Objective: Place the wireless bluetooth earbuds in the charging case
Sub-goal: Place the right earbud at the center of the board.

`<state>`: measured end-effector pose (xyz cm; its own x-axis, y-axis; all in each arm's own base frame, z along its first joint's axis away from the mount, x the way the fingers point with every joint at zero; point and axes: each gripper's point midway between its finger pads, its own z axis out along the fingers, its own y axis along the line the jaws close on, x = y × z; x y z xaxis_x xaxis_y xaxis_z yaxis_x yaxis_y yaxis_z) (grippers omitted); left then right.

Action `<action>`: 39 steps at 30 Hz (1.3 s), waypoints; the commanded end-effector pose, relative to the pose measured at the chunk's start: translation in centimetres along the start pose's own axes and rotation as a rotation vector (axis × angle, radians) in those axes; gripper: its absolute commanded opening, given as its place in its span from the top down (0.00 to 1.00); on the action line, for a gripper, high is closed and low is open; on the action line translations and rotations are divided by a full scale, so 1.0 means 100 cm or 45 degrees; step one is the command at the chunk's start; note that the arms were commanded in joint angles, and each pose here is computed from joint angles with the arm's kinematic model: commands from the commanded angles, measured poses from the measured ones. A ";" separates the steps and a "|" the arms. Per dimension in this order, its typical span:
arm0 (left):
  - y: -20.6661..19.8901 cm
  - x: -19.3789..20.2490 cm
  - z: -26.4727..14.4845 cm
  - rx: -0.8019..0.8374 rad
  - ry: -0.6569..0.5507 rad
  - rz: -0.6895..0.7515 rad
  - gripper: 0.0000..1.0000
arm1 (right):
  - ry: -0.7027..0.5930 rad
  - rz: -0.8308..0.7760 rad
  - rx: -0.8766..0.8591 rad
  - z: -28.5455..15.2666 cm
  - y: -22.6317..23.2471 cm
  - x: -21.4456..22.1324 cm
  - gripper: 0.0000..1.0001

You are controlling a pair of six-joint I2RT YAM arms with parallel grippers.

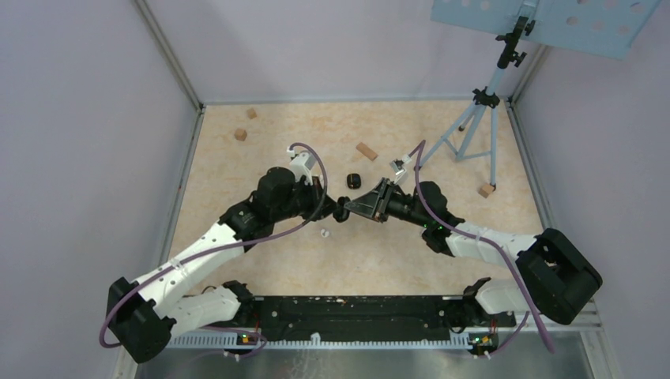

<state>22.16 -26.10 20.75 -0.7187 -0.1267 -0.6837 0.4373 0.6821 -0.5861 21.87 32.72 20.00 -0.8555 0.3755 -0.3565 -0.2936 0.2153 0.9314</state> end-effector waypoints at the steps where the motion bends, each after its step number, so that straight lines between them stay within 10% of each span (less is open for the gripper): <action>1: -0.007 -0.022 -0.011 -0.007 -0.121 -0.004 1.00 | -0.007 -0.030 -0.077 0.001 0.015 0.000 1.00; 39: -0.003 -0.029 -0.021 0.100 -0.468 -0.448 1.00 | -0.145 0.083 -0.034 0.005 0.003 -0.011 1.00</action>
<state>22.15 -24.02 21.43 -0.6404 -0.5390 -0.5471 0.2242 0.5502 -0.8044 22.81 32.61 19.87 -0.8392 0.4586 -0.2923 -0.2278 0.1917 0.9546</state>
